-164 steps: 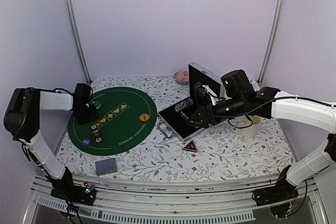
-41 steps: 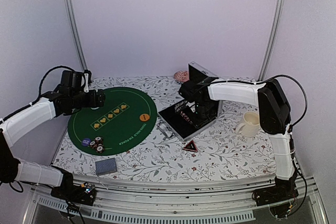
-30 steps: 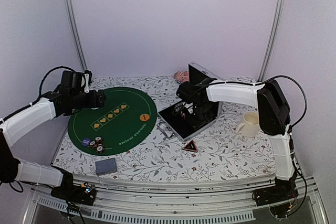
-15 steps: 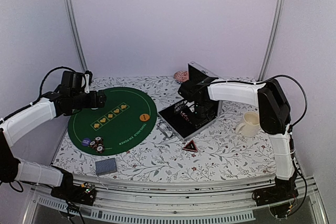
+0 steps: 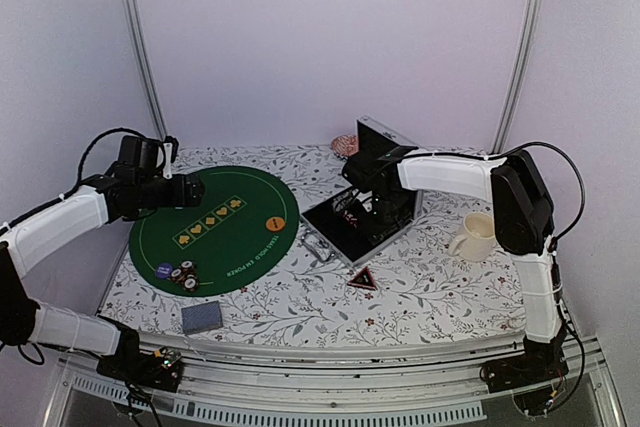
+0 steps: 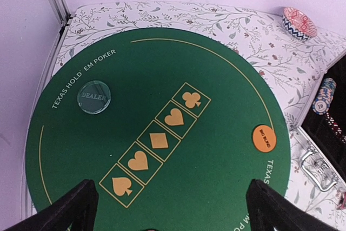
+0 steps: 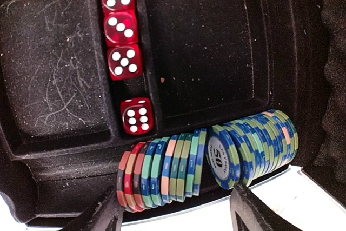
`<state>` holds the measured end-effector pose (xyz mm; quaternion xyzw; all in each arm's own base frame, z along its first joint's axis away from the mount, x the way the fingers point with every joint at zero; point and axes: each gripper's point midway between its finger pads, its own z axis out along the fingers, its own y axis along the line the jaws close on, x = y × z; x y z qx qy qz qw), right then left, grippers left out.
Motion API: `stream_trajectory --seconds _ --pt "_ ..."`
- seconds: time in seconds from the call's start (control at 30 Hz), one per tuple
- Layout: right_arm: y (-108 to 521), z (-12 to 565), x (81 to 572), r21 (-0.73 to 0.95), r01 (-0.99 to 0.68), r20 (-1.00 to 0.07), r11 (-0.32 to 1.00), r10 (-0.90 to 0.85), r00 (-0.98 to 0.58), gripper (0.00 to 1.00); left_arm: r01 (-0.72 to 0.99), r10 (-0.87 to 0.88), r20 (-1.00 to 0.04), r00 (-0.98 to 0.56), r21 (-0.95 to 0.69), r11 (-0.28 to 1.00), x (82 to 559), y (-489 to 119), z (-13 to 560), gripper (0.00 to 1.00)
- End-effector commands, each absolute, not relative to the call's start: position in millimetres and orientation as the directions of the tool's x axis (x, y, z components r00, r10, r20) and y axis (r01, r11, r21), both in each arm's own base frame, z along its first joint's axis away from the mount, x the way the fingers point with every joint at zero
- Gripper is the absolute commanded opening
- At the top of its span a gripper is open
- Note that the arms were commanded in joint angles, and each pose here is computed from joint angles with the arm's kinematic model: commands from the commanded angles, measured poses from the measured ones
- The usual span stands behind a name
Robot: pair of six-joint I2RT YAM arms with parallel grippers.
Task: Distribute texas hold em gaming equipment
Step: Adjust the poker chips pile in the chip case, then pick up the pile of poker chips from the chip case.
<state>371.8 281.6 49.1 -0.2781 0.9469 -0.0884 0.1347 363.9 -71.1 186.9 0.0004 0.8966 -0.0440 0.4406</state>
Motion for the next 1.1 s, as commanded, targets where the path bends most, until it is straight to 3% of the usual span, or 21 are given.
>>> stream_trajectory --seconds 0.0,0.53,1.07 --pt "273 52 381 -0.267 -0.460 -0.218 0.847 -0.518 -0.827 0.71 0.063 -0.024 -0.791 -0.612 -0.079 0.995 365 -75 183 0.98" --pt "290 64 380 -0.270 -0.489 -0.243 0.830 -0.550 -0.799 0.62 0.071 -0.023 -0.787 -0.616 -0.085 0.994 365 -77 181 0.98" --pt "291 37 373 -0.211 -0.527 -0.202 0.823 -0.564 -0.800 0.55 0.077 -0.021 -0.784 -0.621 -0.088 0.993 365 -78 180 0.98"
